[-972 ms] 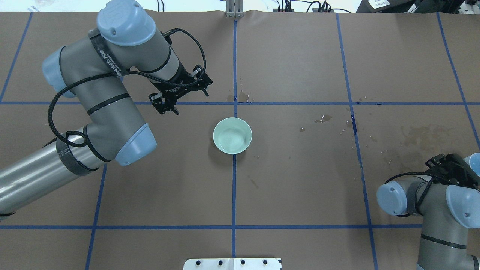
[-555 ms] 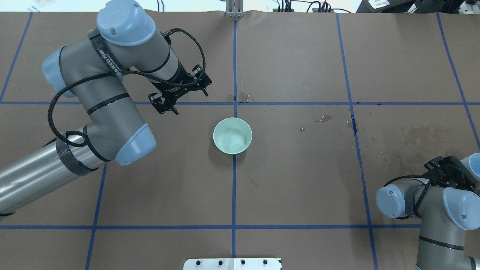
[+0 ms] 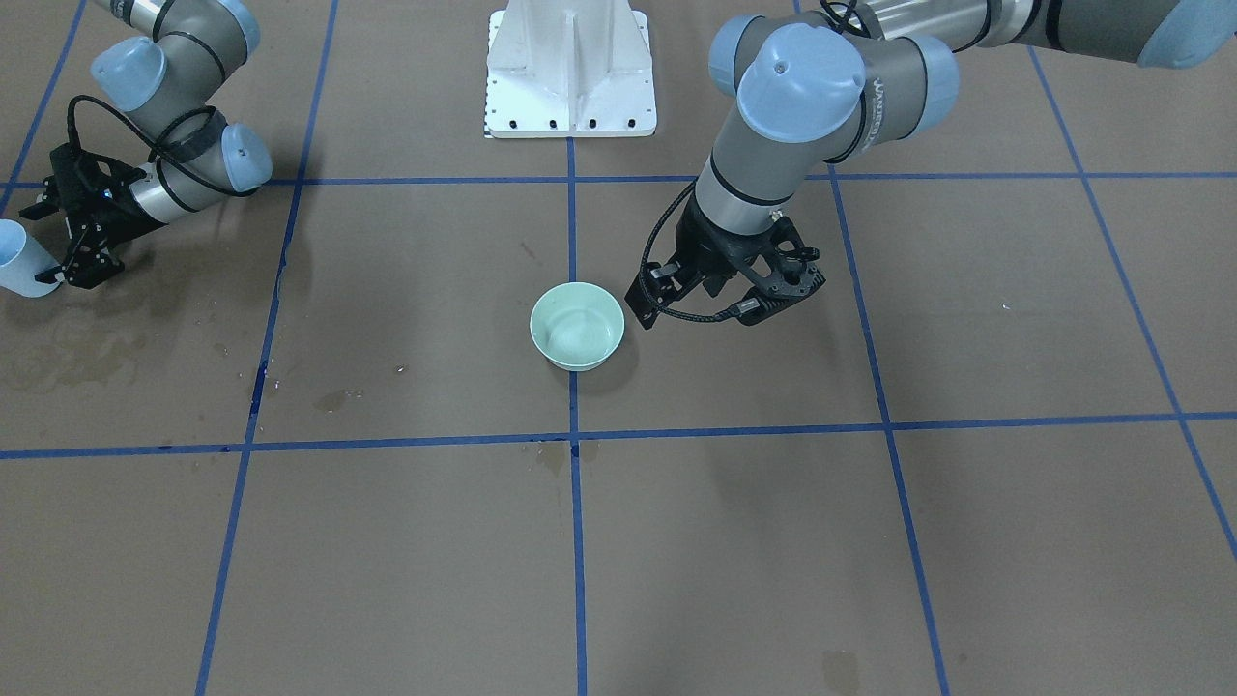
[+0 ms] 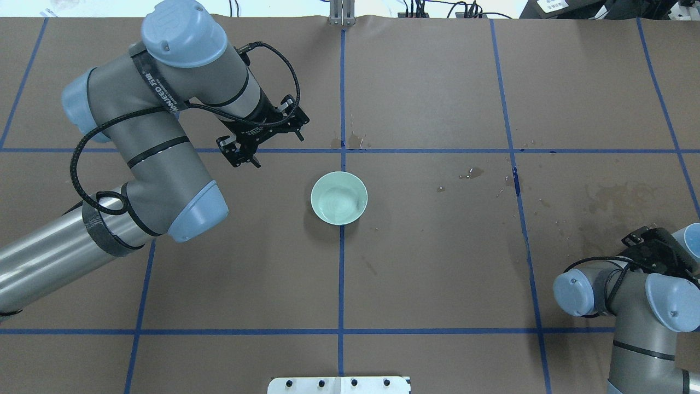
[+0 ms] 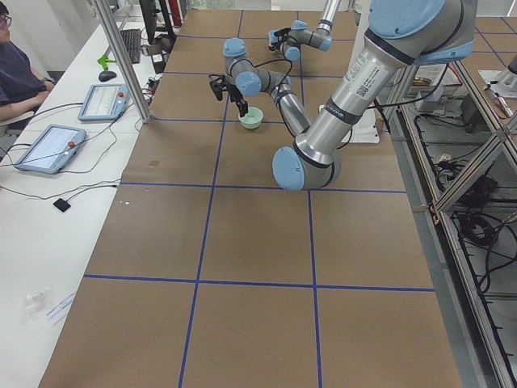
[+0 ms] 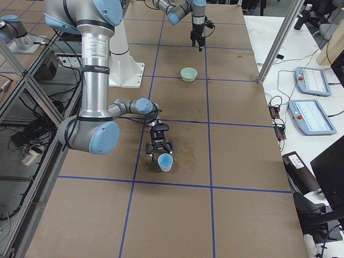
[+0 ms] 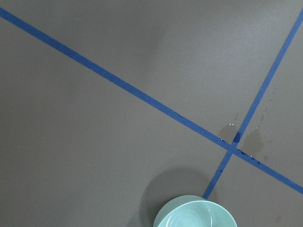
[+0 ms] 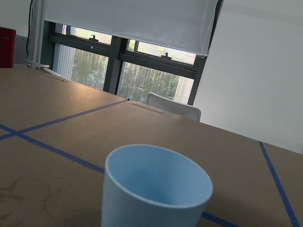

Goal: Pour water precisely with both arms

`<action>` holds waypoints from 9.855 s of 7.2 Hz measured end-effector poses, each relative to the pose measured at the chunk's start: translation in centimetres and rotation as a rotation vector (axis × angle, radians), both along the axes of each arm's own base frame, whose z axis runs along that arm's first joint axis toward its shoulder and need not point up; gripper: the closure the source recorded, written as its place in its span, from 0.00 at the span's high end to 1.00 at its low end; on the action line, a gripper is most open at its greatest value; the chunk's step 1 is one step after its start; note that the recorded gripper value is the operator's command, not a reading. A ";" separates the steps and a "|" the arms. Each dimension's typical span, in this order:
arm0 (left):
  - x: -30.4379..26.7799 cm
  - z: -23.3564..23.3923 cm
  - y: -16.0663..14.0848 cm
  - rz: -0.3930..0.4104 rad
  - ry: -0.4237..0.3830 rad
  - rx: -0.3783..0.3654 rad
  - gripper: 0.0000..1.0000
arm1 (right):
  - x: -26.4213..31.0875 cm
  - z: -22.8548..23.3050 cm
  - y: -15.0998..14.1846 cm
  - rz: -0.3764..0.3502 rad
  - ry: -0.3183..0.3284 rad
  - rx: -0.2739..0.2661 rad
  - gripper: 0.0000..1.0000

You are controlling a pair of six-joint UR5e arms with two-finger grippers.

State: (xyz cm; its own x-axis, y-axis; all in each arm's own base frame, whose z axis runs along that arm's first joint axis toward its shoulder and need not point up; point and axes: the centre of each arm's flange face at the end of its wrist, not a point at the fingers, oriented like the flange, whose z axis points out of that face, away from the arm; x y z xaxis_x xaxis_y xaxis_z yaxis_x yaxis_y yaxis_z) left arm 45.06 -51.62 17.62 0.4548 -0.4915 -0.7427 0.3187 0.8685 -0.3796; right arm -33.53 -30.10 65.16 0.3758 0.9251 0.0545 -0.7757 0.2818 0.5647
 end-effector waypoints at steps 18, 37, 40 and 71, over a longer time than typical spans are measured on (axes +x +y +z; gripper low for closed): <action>-0.9 -1.1 -0.1 0.005 0.015 0.037 1.00 | 11.7 -7.1 -13.7 -0.259 -0.078 0.002 0.00; -20.3 9.6 -4.1 0.143 -0.234 0.342 1.00 | -9.3 -38.0 -8.5 -1.516 -0.444 1.108 0.00; -21.1 10.9 -4.0 0.148 -0.246 0.334 1.00 | -13.0 -37.3 -4.4 -1.588 -0.445 1.145 0.00; -24.1 16.1 -3.7 0.186 -0.292 0.325 1.00 | -23.5 -47.9 -9.4 -2.062 -0.352 0.170 0.00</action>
